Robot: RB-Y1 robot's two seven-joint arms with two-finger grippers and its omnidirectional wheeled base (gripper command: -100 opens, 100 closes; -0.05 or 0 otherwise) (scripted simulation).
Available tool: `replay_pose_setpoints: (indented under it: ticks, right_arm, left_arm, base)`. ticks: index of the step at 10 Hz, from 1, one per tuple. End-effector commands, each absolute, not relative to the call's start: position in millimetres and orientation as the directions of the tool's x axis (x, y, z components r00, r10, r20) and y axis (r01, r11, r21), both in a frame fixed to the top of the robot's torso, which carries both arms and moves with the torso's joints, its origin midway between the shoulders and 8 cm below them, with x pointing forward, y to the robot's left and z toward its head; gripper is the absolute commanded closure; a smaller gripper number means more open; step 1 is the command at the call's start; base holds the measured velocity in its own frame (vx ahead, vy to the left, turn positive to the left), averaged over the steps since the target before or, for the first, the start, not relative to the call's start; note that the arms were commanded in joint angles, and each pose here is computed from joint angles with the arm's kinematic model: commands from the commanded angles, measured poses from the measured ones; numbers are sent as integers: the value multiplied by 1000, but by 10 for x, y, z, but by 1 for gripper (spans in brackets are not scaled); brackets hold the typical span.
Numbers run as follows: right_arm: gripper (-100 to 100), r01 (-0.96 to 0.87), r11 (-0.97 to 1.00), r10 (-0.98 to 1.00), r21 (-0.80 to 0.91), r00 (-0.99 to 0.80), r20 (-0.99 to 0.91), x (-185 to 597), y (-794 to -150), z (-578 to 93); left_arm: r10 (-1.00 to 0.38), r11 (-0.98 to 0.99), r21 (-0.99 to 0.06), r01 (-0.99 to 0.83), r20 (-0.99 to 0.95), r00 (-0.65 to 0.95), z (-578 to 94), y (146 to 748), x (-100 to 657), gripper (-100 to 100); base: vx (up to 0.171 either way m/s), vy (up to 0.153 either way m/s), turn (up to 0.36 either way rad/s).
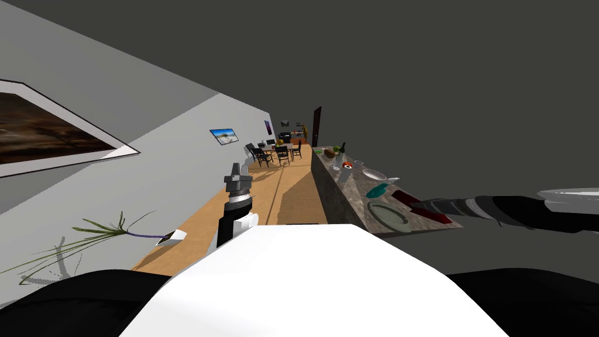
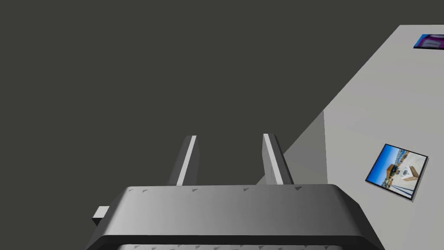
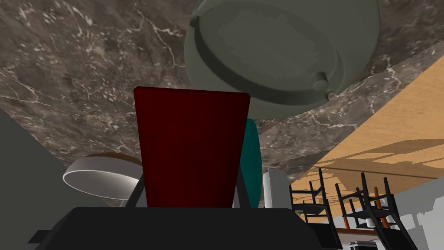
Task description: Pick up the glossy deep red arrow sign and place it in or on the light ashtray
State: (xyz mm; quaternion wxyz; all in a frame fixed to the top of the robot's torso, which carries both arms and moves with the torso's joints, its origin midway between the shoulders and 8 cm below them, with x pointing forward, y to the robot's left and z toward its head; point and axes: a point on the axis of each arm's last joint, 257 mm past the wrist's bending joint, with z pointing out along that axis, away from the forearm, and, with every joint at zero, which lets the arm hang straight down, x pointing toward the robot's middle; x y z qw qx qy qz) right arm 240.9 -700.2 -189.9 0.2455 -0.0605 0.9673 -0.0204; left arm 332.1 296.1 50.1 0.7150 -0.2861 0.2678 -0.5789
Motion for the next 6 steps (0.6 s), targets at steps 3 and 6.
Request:
replay_pose_setpoints:
  ticks: [3,6]
  right_arm:
    - [100,-105,994,-112,-40,-904,-412,2267,-6954,-1898]
    - [-100,-101,994,-107,-34,-909,-402,2241,-6949,-1906]
  left_arm:
    - [-981,166,-719,675,-52,186,501,2961,3321,0]
    - [-981,166,-719,675,-52,186,501,2961,3321,0]
  base:
    - [-2,113,-4]
    - [0,54,0]
